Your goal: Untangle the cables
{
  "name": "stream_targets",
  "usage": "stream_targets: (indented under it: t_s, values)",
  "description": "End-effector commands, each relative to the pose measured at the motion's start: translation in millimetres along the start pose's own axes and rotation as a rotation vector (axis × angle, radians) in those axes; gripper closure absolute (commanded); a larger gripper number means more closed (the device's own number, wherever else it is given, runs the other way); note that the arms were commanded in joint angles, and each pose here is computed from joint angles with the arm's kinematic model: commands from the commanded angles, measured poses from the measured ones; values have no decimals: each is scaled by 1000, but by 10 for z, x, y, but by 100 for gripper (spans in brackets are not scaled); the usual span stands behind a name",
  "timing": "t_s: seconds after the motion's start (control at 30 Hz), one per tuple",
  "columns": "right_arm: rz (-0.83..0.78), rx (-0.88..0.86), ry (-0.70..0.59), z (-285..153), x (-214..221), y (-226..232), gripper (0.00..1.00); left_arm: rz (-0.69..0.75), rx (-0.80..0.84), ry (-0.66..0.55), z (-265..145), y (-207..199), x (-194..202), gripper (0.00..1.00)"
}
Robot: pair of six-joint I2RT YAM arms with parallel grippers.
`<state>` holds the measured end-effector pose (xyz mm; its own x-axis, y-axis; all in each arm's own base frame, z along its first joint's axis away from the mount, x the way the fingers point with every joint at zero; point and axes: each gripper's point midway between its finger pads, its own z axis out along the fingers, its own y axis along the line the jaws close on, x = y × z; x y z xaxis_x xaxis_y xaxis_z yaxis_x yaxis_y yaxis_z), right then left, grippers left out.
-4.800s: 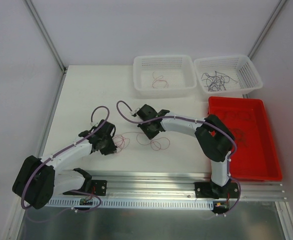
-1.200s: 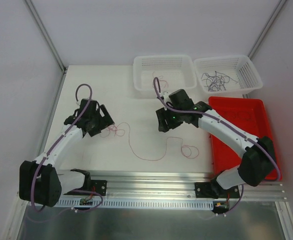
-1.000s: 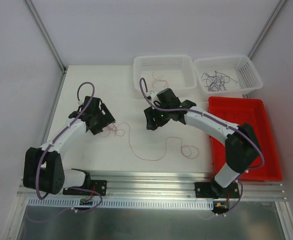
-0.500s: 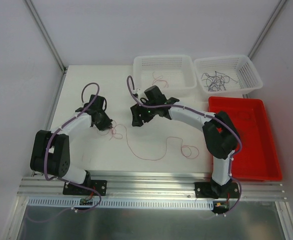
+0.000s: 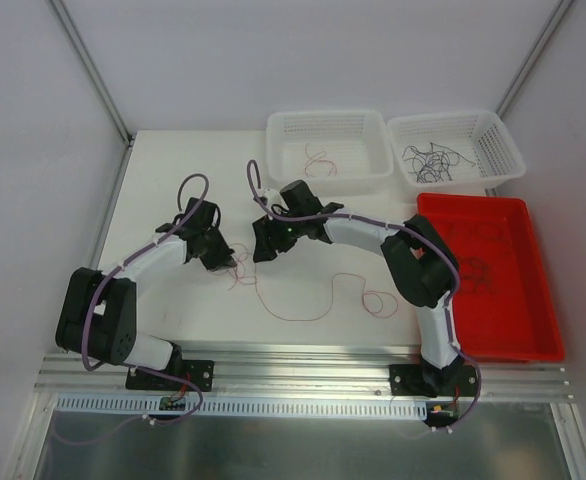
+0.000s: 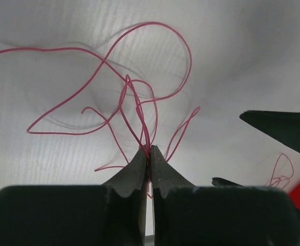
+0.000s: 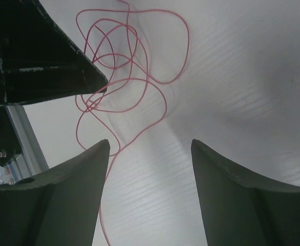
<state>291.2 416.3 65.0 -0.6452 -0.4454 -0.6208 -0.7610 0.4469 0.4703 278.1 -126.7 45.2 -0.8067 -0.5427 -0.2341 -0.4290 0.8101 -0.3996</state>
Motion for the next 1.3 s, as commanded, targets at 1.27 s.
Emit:
stream_targets:
  t_s: [1.27]
  values:
    - [13, -208, -53, 223, 28, 222, 69, 262, 215, 0, -301, -428, 176, 100]
